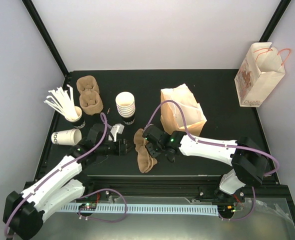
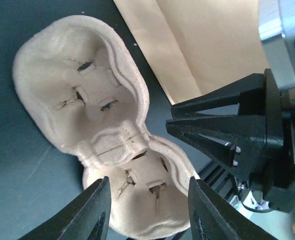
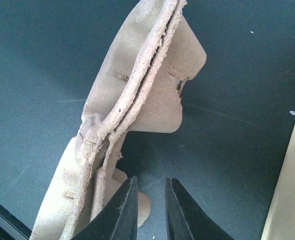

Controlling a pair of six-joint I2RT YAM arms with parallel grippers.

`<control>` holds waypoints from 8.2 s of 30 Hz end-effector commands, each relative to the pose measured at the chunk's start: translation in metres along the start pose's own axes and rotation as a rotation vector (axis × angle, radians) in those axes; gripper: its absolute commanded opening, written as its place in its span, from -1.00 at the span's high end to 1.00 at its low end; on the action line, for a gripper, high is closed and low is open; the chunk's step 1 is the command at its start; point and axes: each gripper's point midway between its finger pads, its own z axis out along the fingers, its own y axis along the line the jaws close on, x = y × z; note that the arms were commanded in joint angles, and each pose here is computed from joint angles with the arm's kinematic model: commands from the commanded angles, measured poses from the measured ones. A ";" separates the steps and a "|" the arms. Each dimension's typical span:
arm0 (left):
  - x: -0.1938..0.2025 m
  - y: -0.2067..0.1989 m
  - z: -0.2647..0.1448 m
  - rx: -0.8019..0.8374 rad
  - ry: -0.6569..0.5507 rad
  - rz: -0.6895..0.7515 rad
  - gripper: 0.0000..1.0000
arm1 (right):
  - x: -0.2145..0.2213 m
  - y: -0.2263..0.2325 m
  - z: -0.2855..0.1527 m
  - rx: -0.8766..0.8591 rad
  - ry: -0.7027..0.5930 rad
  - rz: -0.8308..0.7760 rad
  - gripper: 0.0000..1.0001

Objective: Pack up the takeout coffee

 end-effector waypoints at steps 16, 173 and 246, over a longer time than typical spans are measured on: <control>-0.026 -0.020 0.048 0.190 -0.022 0.079 0.19 | -0.031 0.001 -0.014 -0.152 -0.076 0.175 0.53; 0.061 -0.013 0.043 -0.111 0.149 -0.111 0.83 | 0.012 0.024 -0.019 -0.234 0.119 0.183 0.97; 0.063 -0.031 0.020 0.025 0.137 -0.006 0.97 | -0.058 0.014 -0.023 -0.243 -0.120 0.381 -1.00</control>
